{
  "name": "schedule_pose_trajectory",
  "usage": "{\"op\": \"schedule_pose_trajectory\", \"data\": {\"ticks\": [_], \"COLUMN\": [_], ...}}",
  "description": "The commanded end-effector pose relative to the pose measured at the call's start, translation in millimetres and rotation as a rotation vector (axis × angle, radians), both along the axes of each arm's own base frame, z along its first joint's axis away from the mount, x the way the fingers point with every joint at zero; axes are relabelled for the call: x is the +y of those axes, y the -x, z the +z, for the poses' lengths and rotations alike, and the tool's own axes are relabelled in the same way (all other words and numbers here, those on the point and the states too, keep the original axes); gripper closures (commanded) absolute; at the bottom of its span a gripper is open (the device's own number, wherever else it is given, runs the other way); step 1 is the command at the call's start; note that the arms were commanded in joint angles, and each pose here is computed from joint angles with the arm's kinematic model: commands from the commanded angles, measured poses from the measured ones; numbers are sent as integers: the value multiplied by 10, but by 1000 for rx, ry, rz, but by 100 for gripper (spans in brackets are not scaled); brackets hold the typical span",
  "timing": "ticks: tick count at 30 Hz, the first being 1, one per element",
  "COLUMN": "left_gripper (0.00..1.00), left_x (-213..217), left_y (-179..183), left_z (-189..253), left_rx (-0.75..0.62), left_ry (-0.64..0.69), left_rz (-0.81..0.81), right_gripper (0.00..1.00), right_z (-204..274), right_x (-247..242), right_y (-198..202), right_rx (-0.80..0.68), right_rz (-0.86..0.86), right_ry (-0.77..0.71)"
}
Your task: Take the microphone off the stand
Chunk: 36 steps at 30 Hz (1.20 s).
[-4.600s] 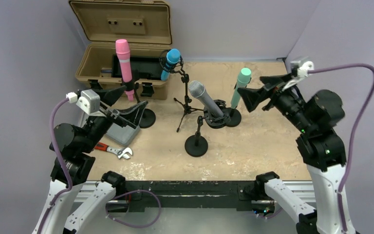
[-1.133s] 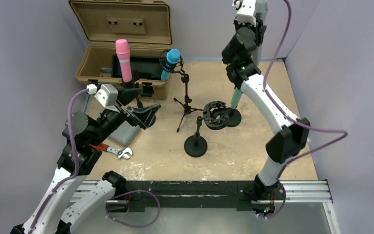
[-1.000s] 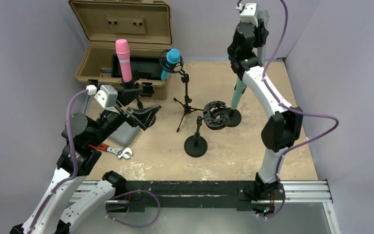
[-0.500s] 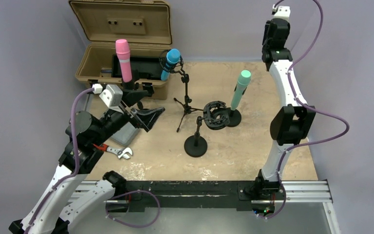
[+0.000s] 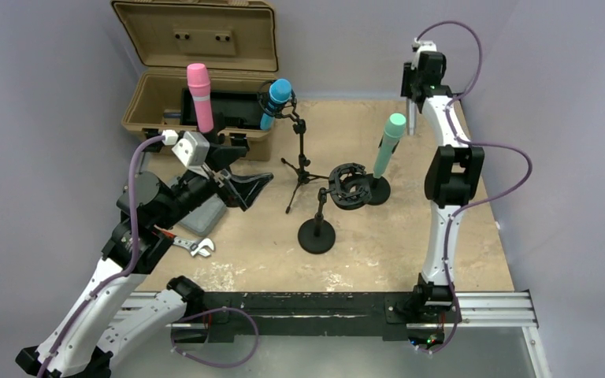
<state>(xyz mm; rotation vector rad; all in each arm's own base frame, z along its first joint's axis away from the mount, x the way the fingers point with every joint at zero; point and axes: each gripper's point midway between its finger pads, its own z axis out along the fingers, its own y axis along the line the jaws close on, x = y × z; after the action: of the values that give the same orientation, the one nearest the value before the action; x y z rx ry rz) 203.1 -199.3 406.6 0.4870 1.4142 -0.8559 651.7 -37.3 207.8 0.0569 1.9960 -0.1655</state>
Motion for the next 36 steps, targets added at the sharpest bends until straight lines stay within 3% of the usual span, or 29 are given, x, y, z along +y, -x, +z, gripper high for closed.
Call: {"op": "schedule_pose_trajectory", "data": {"ticks": [1, 12, 18, 24, 30, 36], "left_gripper": [6, 6, 6, 6, 7, 7], "left_x": [-25, -40, -39, -32, -32, -51], "left_y": [57, 27, 23, 12, -27, -37], "left_z": [195, 166, 165, 159, 127, 108], "left_rx": [-34, -24, -21, -17, -2, 8], "left_ry": [34, 24, 25, 25, 22, 20], "left_rz": [-26, -23, -21, -14, -1, -7], "right_gripper": [100, 100, 99, 72, 40, 29], "right_z": [-274, -1297, -1450, -1457, -1119, -498], "right_x": [119, 207, 228, 201, 210, 203], "right_y": [-87, -55, 59, 153, 165, 217], "right_rx": [60, 247, 279, 299, 256, 159], "right_rz": [70, 44, 21, 9, 10, -10], "right_ry": [-58, -156, -188, -169, -170, -194]}}
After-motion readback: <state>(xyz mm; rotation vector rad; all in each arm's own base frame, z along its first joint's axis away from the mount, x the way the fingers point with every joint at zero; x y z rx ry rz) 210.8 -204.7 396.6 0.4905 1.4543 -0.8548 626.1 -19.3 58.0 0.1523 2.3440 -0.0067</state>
